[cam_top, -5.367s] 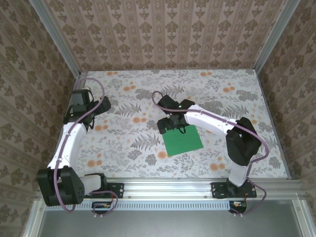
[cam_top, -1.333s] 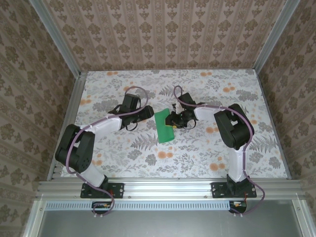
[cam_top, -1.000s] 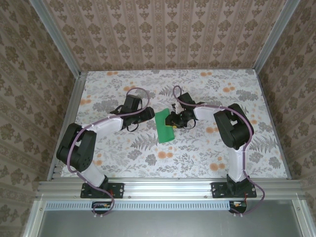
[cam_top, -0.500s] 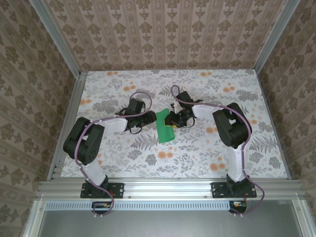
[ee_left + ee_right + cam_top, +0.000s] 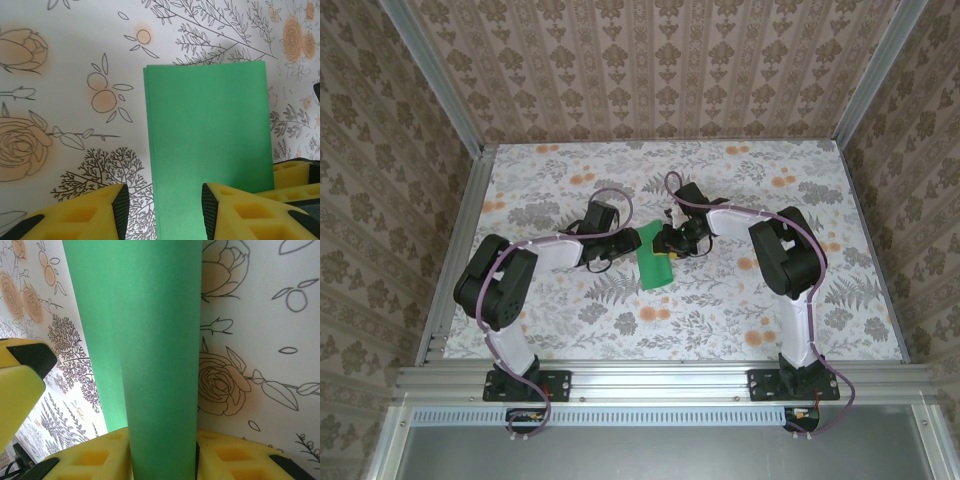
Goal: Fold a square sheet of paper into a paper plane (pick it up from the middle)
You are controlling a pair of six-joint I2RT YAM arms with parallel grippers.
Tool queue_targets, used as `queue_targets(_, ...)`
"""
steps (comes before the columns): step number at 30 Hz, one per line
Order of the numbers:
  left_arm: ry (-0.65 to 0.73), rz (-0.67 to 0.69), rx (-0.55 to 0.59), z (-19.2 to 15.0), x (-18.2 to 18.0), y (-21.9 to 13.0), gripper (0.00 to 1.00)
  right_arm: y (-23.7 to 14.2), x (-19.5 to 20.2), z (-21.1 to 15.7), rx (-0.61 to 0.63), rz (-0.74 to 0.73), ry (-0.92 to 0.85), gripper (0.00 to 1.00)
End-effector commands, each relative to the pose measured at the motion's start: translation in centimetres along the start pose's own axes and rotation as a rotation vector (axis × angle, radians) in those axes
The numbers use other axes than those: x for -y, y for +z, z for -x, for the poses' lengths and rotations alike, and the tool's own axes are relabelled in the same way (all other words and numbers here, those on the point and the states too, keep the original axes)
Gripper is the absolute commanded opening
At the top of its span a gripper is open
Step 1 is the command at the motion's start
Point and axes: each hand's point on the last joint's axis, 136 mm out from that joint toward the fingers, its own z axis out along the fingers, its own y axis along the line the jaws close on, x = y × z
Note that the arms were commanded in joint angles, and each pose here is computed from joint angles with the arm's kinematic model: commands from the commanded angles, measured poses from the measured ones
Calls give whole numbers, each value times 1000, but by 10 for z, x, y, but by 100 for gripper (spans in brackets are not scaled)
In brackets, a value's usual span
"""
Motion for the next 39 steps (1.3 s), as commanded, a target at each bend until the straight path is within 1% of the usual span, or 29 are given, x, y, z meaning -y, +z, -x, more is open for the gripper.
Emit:
queue_targets(1,-1,-35,14,7,14,2,45,22,70,-21,-55,-252,101,36)
queue_targets(10,-6,-39,24,8,15,-1,45,24,76,-24,-66,-275,98,35)
queue_targets(14,-8,-46,21,7,16,0,45,25,78,-26,-74,-289,95,37)
queue_targets(17,-10,-59,13,7,19,2,43,26,80,-26,-76,-296,95,37)
queue_targets(28,-7,-99,-39,3,27,11,27,28,82,-27,-82,-307,93,36)
queue_targets(36,-9,-85,-93,-4,26,20,15,28,84,-27,-84,-313,90,36)
queue_targets(39,-10,-76,-105,-6,25,23,13,29,84,-28,-86,-315,91,36)
